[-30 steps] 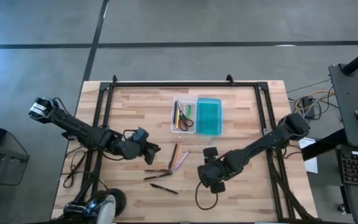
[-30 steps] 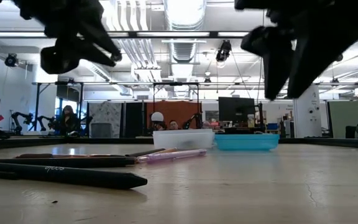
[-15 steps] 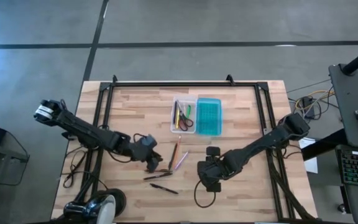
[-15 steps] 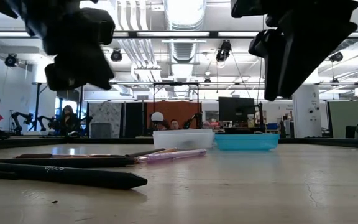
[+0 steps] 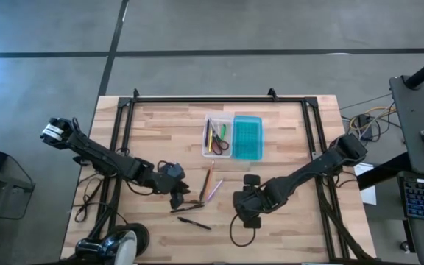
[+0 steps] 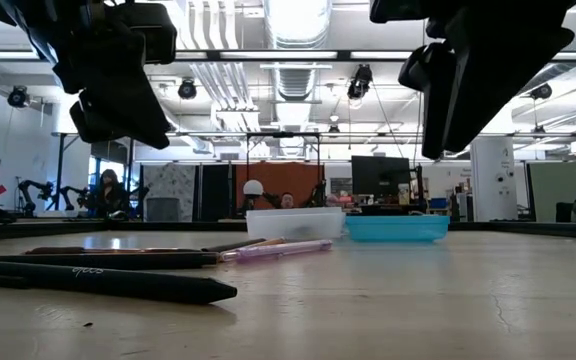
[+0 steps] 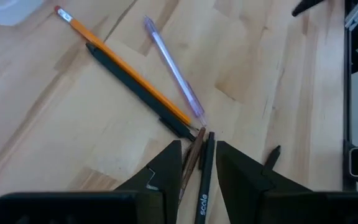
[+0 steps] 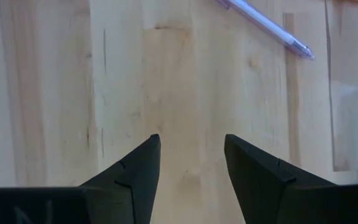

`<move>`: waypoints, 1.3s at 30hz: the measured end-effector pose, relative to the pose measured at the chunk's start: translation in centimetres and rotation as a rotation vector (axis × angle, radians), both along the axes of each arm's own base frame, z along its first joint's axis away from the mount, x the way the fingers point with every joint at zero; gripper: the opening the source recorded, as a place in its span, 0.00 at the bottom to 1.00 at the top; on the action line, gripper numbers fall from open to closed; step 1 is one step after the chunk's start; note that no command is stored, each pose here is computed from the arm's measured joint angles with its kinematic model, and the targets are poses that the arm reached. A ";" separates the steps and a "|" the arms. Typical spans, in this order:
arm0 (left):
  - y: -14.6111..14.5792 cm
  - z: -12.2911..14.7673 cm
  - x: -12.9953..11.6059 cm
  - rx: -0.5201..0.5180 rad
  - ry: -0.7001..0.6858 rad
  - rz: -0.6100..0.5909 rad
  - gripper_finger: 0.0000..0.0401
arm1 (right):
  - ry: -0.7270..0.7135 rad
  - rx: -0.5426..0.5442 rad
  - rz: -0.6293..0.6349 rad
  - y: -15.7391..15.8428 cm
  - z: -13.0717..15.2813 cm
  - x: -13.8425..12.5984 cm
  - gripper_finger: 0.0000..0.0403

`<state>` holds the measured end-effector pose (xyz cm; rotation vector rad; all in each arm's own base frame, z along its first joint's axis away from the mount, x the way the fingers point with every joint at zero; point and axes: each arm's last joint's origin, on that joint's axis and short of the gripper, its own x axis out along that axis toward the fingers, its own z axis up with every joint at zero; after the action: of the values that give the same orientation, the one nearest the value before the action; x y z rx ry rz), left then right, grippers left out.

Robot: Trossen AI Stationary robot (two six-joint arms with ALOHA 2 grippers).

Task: Pick & place school supplies into a supply box
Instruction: Put the brown pen into the supply box

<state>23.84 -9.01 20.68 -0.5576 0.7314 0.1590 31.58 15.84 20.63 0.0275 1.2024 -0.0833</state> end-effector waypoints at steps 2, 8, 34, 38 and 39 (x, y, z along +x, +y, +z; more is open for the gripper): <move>0.0 0.0 0.0 0.014 -0.002 -0.006 0.21 | -0.009 0.005 0.000 0.1 0.0 0.1 0.42; 0.0 0.0 0.0 0.038 -0.005 -0.026 0.21 | -0.024 0.012 -0.001 0.1 0.0 0.2 0.41; 0.1 0.0 0.1 0.350 -0.027 -0.259 0.21 | -0.002 0.037 0.036 0.8 -0.8 -0.4 0.41; 0.2 -0.8 -0.2 0.379 -0.020 -0.292 0.21 | -0.002 0.036 0.044 1.1 -0.9 -0.6 0.41; 0.3 -1.0 -0.3 0.373 -0.021 -0.298 0.21 | 0.000 0.035 0.046 1.2 -1.0 -0.7 0.41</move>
<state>23.49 -8.75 19.64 -0.0919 0.7344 0.0102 30.88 17.01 19.67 0.0302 1.2043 -0.0219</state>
